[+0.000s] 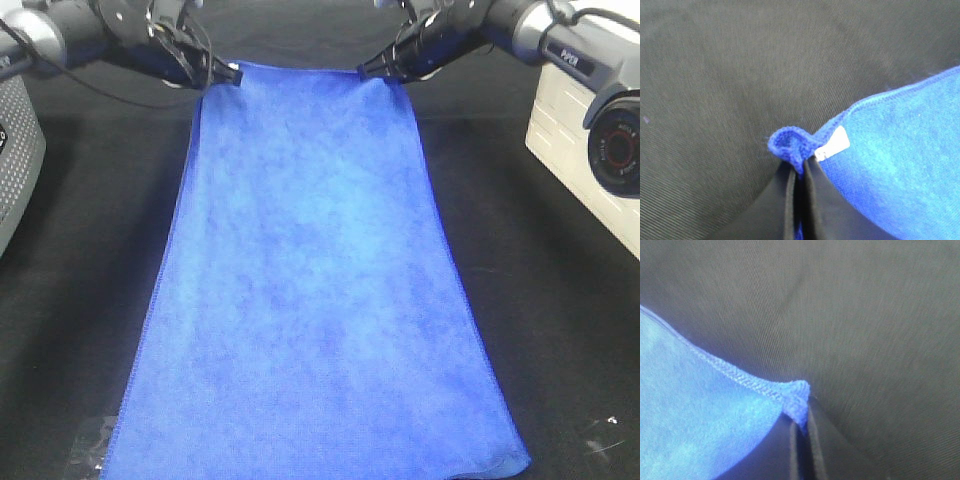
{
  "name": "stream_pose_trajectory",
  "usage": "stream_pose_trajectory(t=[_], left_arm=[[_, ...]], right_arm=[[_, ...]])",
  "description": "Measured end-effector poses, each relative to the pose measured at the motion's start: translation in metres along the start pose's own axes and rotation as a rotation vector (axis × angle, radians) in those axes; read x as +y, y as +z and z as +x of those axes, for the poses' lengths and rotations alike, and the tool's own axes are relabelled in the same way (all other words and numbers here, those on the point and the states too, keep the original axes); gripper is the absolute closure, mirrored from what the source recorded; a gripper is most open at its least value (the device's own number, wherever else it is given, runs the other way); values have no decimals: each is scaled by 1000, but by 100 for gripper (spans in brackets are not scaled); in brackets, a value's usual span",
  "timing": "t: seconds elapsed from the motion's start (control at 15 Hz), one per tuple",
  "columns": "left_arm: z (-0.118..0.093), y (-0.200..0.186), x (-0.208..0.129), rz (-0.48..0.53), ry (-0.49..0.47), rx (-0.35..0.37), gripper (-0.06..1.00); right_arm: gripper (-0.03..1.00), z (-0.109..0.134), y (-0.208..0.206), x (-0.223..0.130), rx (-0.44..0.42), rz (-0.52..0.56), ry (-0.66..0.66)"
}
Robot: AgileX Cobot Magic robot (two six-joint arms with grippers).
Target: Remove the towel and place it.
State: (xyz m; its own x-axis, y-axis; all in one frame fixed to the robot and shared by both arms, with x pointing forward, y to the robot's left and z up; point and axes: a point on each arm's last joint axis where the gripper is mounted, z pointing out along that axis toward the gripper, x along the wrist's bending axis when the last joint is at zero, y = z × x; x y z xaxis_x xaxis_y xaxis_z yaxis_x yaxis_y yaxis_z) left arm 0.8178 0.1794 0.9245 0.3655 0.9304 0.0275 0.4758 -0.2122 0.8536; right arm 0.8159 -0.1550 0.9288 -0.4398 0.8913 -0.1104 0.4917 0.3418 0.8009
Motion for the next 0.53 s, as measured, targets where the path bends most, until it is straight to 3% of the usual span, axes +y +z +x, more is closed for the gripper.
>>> stream_pose_trajectory(t=[0.53], left_arm=[[1, 26, -35, 6, 8, 34, 94]], right_arm=[[97, -2, 19, -21, 6, -6, 62]])
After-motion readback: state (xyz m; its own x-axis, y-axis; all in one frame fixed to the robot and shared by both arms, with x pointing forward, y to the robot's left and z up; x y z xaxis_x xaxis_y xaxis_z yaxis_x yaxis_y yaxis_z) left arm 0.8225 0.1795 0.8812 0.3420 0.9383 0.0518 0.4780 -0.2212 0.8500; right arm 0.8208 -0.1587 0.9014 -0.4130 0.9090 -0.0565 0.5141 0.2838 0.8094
